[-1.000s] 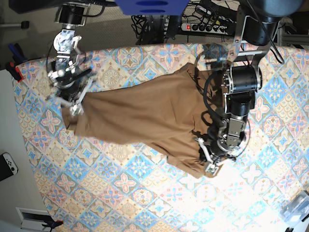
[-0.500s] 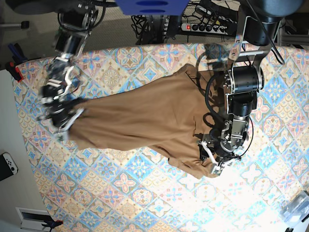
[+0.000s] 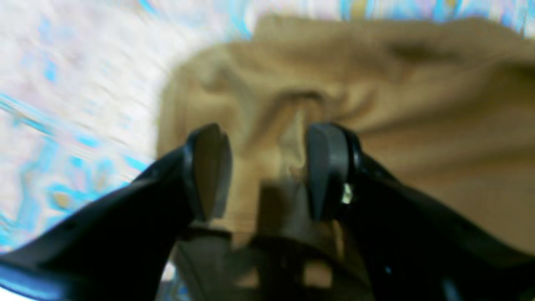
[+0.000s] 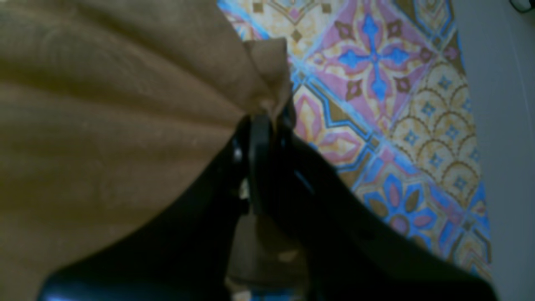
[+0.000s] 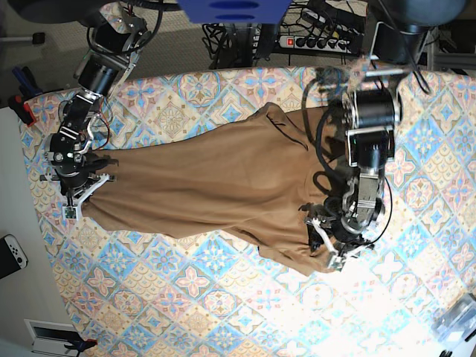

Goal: Layout the t-shirt on the table in an organized manner, then fold the t-shirt properly
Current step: 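Pull the shirt edges apart with both grippers to spread it flat, then regrasp the shirt edge near the collar with the left gripper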

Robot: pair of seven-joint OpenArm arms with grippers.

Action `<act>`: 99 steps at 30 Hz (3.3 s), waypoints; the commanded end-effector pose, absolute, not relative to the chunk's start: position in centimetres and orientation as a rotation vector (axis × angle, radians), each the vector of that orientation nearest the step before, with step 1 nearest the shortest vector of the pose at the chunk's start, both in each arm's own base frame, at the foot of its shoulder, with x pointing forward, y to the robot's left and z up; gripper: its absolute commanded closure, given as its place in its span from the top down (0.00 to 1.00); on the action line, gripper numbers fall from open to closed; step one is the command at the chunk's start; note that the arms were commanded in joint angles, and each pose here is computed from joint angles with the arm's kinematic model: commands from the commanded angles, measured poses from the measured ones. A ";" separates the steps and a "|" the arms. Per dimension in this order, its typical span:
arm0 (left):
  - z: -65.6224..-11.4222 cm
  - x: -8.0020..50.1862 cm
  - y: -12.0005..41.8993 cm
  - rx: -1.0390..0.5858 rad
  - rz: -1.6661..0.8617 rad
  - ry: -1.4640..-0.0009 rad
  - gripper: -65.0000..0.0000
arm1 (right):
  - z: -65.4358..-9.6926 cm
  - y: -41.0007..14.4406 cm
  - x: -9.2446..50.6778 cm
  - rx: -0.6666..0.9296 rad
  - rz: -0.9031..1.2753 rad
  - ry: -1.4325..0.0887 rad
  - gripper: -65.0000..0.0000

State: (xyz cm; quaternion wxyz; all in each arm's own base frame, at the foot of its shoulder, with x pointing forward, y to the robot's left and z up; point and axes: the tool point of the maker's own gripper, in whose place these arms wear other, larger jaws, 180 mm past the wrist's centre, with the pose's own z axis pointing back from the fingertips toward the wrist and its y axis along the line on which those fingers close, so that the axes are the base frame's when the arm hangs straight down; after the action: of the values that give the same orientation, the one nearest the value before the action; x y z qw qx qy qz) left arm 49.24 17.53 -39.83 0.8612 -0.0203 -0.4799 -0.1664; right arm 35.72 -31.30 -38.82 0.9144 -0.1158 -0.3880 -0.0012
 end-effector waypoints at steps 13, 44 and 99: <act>-27.8 44.3 12.3 -0.144 -0.593 -1.063 0.48 | -36.7 -32.1 36.8 -0.269 0.000 -0.861 0.41; -31.0 29.3 14.3 0.007 -0.767 -0.912 0.48 | -35.7 -33.9 28.2 0.020 -0.388 -1.073 0.47; -36.5 25.4 13.1 0.107 -0.823 -0.715 0.60 | -44.1 -28.4 26.7 0.224 -0.415 -0.859 0.30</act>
State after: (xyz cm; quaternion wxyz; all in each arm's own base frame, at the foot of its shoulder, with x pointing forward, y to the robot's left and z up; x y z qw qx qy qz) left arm 24.92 13.00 -37.08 0.8577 0.0457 -0.3298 -0.3918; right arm 27.44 -28.27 -43.44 0.8696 0.1151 -0.4339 -0.2055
